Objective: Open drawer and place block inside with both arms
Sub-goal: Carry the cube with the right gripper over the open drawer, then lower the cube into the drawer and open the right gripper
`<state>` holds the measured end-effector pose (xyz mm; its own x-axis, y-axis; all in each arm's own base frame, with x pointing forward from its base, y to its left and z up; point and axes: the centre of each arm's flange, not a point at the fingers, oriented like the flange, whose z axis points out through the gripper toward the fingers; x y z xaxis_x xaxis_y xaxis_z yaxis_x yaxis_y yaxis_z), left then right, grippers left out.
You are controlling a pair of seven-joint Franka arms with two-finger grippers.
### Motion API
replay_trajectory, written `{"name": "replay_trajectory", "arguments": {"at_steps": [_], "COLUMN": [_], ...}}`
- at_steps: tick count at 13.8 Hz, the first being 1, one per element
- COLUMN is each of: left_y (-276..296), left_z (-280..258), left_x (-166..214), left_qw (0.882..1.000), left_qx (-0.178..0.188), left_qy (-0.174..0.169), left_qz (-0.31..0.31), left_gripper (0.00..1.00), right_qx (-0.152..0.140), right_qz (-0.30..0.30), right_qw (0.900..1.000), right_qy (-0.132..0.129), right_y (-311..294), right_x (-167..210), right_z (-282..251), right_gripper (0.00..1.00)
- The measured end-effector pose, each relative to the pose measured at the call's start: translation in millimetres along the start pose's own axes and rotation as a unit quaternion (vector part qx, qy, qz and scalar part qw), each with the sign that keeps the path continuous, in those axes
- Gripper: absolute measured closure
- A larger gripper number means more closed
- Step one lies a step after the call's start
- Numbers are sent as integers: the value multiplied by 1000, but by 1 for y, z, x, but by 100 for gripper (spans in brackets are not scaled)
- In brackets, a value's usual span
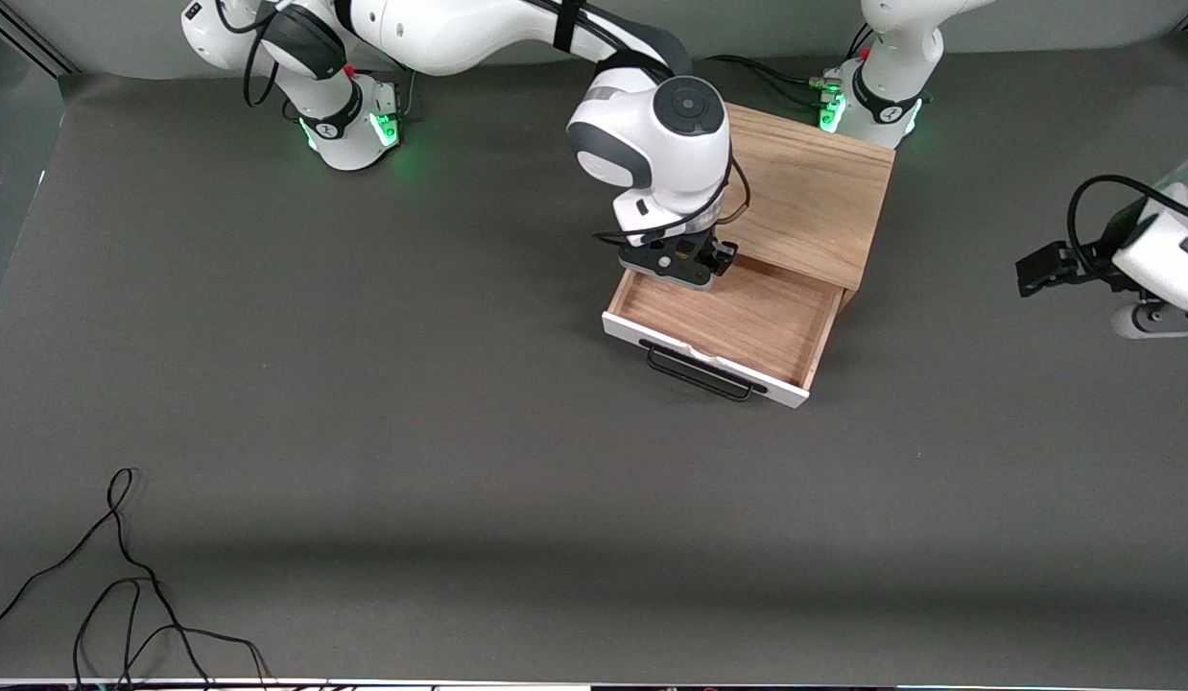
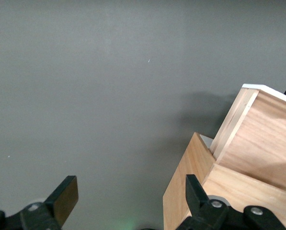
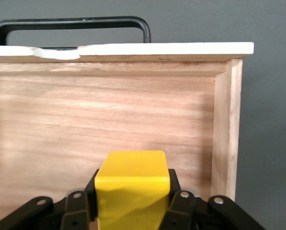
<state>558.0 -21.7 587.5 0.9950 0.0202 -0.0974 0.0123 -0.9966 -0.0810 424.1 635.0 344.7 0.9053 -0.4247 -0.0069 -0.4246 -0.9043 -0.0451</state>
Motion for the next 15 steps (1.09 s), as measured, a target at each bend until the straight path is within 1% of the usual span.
{"name": "replay_trajectory", "arguments": {"at_steps": [1, 3, 6, 8, 9, 10, 12, 14, 15], "left_y": [-5, -15, -18, -20, -21, -21, -19, -17, -16], "left_z": [0, 2, 3, 2, 2, 2, 1, 1, 0], "left_x": [-1, -1, 0, 0, 1, 1, 2, 2, 2], "left_qw": [1000, 1000, 1000, 1000, 1000, 1000, 1000, 1000, 1000], "left_qx": [0, -2, -5, -7, -10, -14, -18, -17, -16], "left_qy": [3, 3, 3, 5, 8, 10, 11, 13, 14], "left_qz": [-4, -11, -11, -7, -7, -6, -2, -1, 0], "left_gripper": [0, 0, 0, 0, 0, 0, 0, 0, 0], "right_qx": [-4, -3, 1, 3, 5, 8, 17, 32, 39], "right_qz": [0, 3, 3, 4, 7, 9, 14, 19, 21], "right_qw": [1000, 1000, 1000, 999, 999, 999, 999, 998, 997], "right_qy": [1, 1, 6, 33, 41, 45, 49, 53, 56], "right_y": [0, -1, -3, -4, -5, -6, -9, -13, -14], "right_x": [2, 6, 9, 10, 9, 9, 13, 19, 22], "right_z": [11, 25, 29, 26, 24, 22, 12, -3, -11], "right_gripper": [45, 45, 44, 44, 41, 34, 15, 0, 0]}}
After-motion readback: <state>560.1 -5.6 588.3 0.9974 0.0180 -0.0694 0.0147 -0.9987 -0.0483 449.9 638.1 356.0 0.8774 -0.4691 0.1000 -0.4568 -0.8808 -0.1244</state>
